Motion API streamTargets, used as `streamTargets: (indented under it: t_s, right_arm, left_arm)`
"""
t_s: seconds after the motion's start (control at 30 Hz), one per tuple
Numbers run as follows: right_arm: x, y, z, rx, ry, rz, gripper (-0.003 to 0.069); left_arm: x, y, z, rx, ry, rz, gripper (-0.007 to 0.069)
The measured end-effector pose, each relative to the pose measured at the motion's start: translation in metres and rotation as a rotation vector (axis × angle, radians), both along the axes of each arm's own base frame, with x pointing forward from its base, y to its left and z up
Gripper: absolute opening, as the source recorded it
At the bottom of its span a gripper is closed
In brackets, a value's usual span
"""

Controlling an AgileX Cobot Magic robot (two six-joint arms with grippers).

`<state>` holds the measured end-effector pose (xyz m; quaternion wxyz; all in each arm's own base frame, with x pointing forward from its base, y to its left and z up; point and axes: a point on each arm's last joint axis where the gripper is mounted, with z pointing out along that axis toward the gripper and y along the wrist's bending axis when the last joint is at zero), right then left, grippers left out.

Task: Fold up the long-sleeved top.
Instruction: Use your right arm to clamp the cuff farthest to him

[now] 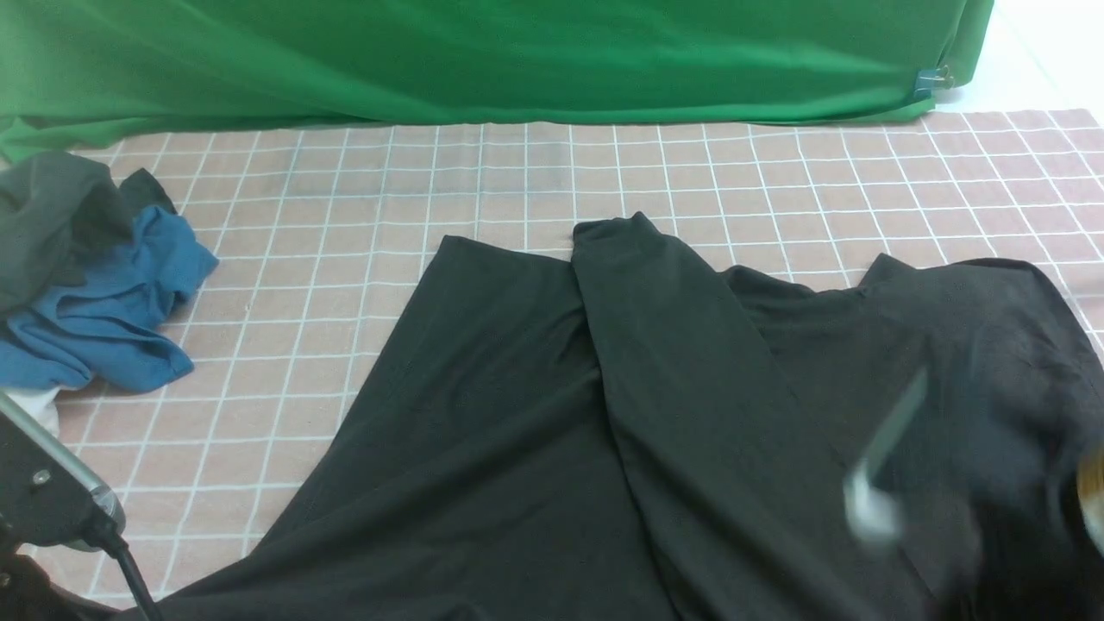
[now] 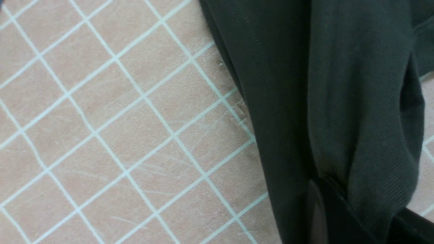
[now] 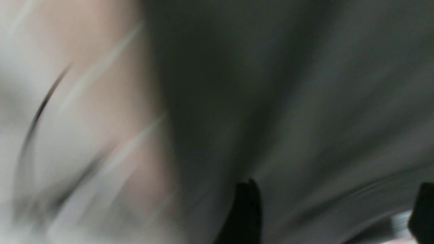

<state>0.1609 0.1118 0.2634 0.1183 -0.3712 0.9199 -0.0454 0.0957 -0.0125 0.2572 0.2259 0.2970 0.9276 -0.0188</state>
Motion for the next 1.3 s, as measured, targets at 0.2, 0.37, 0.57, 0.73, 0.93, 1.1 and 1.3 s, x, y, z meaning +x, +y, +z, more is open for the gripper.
streamTargets:
  t_s: [0.2,0.37,0.57,0.73,0.93,1.1,1.3]
  right_arm:
    - [0.120,-0.039,0.016,0.156,-0.171,-0.417,0.0483]
    - [0.194,-0.105,-0.015,0.224,-0.146,-0.719,0.0534]
    - [0.252,-0.171,-0.063,0.273,-0.112,-0.930,0.0585]
    - [0.281,-0.188,-0.101,0.328,-0.063,-0.971,0.0587]
    - [0.290,-0.186,-0.112,0.348,-0.042,-0.936,0.0584]
    - [0.292,-0.178,-0.112,0.357,-0.039,-0.879,0.0453]
    - [0.296,-0.170,-0.100,0.394,-0.040,-0.813,0.0062]
  left_arm:
    - [0.000,0.000,0.000,0.000,-0.001,0.000,0.0021]
    - [0.000,0.000,0.000,0.000,-0.003,0.001,0.0021]
    - [0.000,0.000,0.000,-0.001,-0.002,0.003,0.0021]
    - [0.000,0.000,0.000,-0.002,-0.002,0.005,0.0021]
    - [0.000,0.000,0.000,-0.002,-0.003,0.005,0.0021]
    - [0.001,0.000,0.001,0.000,-0.015,0.008,0.0021]
    - [0.002,0.001,0.001,0.005,-0.021,0.009,0.0021]
